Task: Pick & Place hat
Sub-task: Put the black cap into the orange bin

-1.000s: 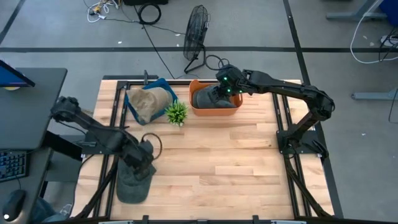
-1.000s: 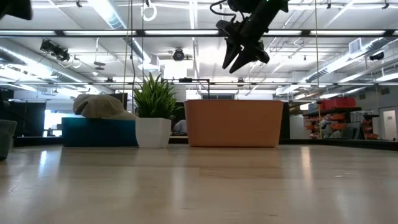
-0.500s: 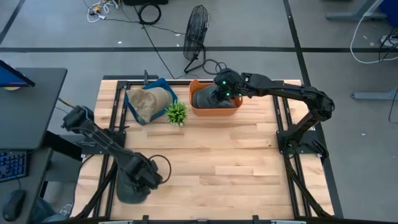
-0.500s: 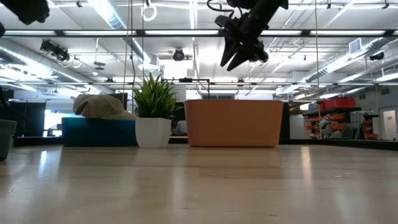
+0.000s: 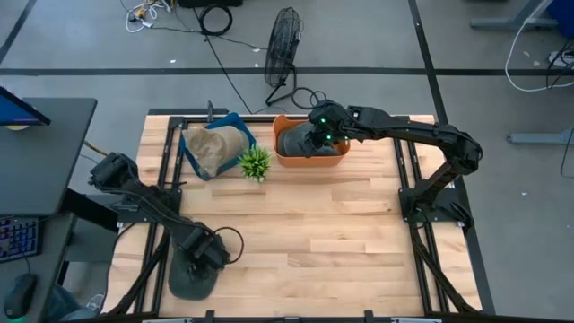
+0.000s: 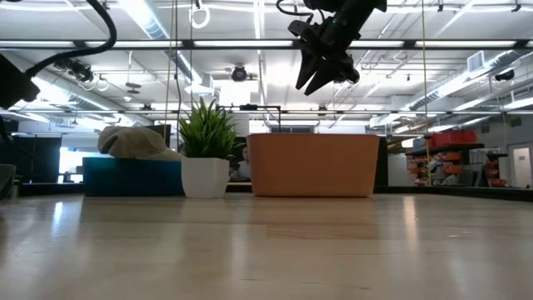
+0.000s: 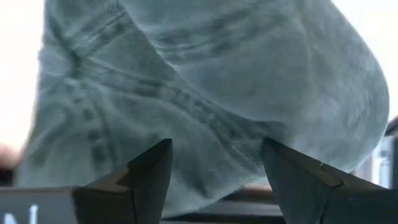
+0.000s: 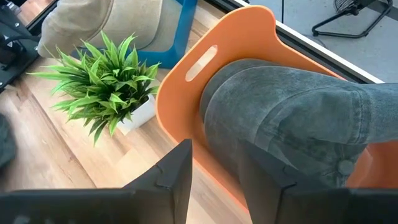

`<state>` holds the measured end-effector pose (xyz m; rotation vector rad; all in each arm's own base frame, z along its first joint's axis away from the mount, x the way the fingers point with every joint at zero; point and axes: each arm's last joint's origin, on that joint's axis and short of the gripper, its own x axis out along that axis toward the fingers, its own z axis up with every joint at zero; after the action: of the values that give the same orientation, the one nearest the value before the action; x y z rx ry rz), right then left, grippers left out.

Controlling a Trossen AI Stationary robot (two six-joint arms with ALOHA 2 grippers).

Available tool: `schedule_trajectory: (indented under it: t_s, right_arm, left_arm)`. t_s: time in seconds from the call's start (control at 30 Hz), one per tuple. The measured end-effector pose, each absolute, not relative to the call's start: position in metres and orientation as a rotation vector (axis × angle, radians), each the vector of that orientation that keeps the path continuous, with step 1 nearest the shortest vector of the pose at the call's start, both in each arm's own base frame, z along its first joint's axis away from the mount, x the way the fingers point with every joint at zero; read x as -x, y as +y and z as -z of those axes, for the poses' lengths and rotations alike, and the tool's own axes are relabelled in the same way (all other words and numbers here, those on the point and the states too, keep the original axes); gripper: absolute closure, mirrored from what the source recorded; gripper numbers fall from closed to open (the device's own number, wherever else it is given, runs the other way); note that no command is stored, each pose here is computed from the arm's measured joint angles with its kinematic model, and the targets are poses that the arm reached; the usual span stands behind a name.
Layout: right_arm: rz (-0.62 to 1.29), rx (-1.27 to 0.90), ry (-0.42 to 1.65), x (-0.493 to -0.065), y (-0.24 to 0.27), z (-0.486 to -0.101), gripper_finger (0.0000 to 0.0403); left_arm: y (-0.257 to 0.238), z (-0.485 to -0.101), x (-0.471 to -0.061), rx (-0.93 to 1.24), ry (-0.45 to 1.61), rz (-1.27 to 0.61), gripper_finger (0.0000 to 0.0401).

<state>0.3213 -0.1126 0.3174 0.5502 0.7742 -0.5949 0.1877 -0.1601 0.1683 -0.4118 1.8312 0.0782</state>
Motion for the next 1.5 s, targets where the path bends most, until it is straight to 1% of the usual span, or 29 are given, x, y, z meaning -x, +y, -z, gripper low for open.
schedule_trajectory:
  t_s: [0.07, 0.2, 0.27, 0.47, 0.57, 0.63, 0.77, 1.03, 1.1, 1.17, 1.23, 1.43, 1.47, 1.5]
  right_arm:
    - [0.596, -0.55, 0.778, -0.321, -0.113, -0.317, 0.0275]
    - [0.596, -0.55, 0.778, -0.321, -0.113, -0.317, 0.0275]
    - [0.596, -0.55, 0.778, -0.321, -0.113, -0.317, 0.0275]
    - [0.595, -0.55, 0.777, -0.321, -0.113, -0.317, 0.0275]
    - [0.595, -0.55, 0.777, -0.321, -0.113, -0.317, 0.0275]
    - [0.595, -0.55, 0.777, -0.321, -0.113, -0.317, 0.0275]
    - [0.595, -0.55, 0.777, -0.321, -0.113, -0.317, 0.0275]
    - [0.599, -0.549, 0.776, -0.321, -0.113, -0.317, 0.0275]
    - [0.599, -0.549, 0.776, -0.321, -0.113, -0.317, 0.0275]
    - [0.599, -0.549, 0.777, -0.321, -0.113, -0.317, 0.0275]
    - [0.599, -0.549, 0.777, -0.321, -0.113, -0.317, 0.0275]
    - [0.599, -0.549, 0.777, -0.321, -0.113, -0.317, 0.0275]
    - [0.599, -0.549, 0.777, -0.321, -0.113, -0.317, 0.0275]
    - [0.599, -0.549, 0.778, -0.321, -0.113, -0.317, 0.0275]
  left_arm:
    - [-0.162, -0.162, -0.188, 0.435, 1.803, -0.053, 0.0149]
    - [-0.159, -0.159, -0.185, 0.436, 1.818, -0.084, 0.015]
    - [-0.16, -0.165, -0.186, 0.427, 1.831, -0.092, 0.015]
    - [-0.172, -0.193, -0.199, 0.454, 1.763, 0.022, 0.0171]
    - [-0.18, -0.197, -0.202, 0.466, 1.72, 0.08, 0.0181]
    - [-0.183, -0.197, -0.201, 0.473, 1.719, 0.078, 0.0183]
    - [-0.187, -0.195, -0.197, 0.473, 1.731, 0.067, 0.0183]
    - [-0.181, -0.169, -0.181, 0.43, 1.786, 0.026, 0.0184]
    - [-0.18, -0.167, -0.181, 0.424, 1.787, 0.033, 0.0191]
    - [-0.181, -0.167, -0.182, 0.412, 1.772, 0.07, 0.0211]
    - [-0.182, -0.167, -0.183, 0.403, 1.761, 0.1, 0.0242]
    - [-0.186, -0.168, -0.188, 0.448, 1.735, 0.167, 0.0375]
    - [-0.186, -0.169, -0.188, 0.458, 1.728, 0.167, 0.0386]
    - [-0.186, -0.169, -0.189, 0.461, 1.725, 0.17, 0.0388]
